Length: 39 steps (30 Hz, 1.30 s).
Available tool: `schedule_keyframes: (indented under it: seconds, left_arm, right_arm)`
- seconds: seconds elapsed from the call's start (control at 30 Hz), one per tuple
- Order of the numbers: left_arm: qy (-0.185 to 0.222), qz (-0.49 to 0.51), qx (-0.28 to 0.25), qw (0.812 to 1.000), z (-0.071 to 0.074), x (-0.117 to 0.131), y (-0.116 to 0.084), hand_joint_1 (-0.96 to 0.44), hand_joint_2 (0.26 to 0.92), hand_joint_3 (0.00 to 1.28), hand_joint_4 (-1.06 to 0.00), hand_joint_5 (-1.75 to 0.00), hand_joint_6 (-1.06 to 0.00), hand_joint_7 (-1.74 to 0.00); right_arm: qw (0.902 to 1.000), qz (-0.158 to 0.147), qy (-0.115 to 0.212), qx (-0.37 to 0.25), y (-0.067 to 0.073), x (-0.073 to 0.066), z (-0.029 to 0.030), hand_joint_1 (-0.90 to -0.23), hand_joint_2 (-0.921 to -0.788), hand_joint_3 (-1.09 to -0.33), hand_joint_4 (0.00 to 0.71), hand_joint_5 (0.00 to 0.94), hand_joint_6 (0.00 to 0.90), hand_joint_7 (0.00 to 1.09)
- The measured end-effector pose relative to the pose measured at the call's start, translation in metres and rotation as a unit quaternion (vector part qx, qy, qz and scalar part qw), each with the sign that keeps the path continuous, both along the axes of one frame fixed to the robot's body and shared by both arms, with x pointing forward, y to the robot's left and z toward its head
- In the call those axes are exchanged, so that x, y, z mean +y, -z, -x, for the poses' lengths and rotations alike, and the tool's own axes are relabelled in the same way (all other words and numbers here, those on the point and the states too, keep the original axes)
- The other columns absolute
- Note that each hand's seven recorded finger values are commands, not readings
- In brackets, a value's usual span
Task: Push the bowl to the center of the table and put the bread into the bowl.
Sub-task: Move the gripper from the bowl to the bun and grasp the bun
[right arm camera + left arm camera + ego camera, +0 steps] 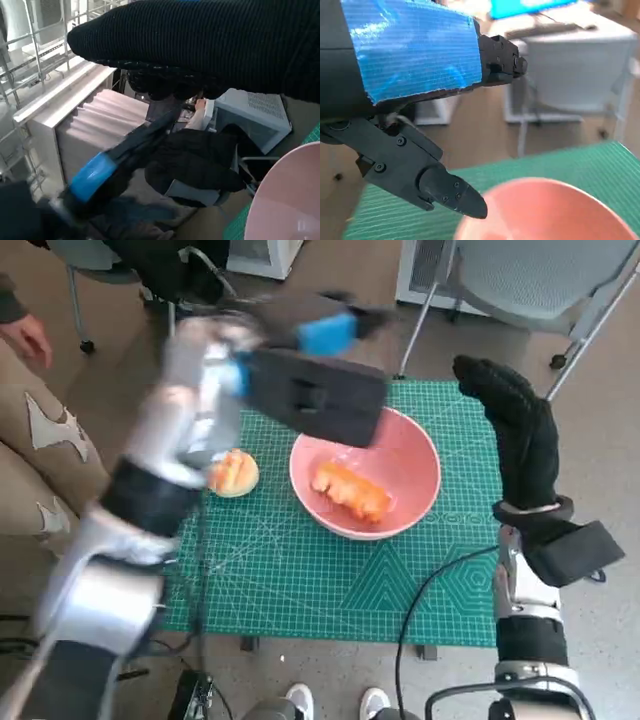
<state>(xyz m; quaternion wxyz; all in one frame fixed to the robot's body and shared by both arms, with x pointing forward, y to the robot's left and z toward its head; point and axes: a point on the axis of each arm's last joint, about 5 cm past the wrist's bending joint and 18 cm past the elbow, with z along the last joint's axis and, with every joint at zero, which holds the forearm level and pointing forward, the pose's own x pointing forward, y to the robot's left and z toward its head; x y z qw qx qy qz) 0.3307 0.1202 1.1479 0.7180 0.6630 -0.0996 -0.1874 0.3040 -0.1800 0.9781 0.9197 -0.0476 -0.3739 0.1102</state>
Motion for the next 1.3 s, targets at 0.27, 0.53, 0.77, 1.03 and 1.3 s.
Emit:
schedule_keyframes:
  seconds: [0.27, 0.53, 0.77, 1.03, 1.3]
  left_arm:
    - [-0.05, 0.01, -0.025, 0.998, 0.027, 0.045, 0.016, -0.13, 0.651, 0.01, 0.0, 0.0, -0.12, 0.0]
    - [-0.072, 0.003, 0.004, 0.997, 0.039, 0.068, 0.039, -0.07, 0.66, 0.01, 0.0, 0.0, -0.11, 0.0]
    - [-0.077, -0.002, 0.015, 0.997, 0.04, 0.073, 0.045, -0.17, 0.657, 0.0, 0.0, 0.0, -0.1, 0.0]
    - [-0.083, -0.016, 0.031, 0.996, 0.037, 0.073, 0.052, -0.28, 0.646, 0.0, 0.0, 0.0, -0.11, 0.0]
    - [-0.086, -0.029, 0.052, 0.995, 0.032, 0.073, 0.061, -0.29, 0.643, 0.0, 0.0, 0.0, -0.11, 0.0]
  right_arm:
    - [0.9998, 0.001, -0.022, 0.001, -0.004, 0.006, -0.0033, -0.709, -0.921, -0.851, 0.157, 0.0, -0.001, 0.45]
    - [0.999, -0.005, -0.045, 0.007, -0.004, 0.012, -0.0067, -0.696, -0.921, -0.849, 0.155, 0.0, -0.001, 0.45]
    - [0.9983, 0.003, -0.057, 0.009, -0.004, 0.014, -0.0095, -0.673, -0.921, -0.852, 0.153, 0.0, -0.001, 0.44]
    - [0.9983, 0.007, -0.058, 0.006, -0.005, 0.013, -0.0103, -0.663, -0.921, -0.866, 0.154, 0.0, -0.001, 0.44]
    - [0.9983, 0.009, -0.058, 0.006, -0.004, 0.011, -0.0103, -0.67, -0.921, -0.868, 0.147, 0.0, -0.001, 0.44]
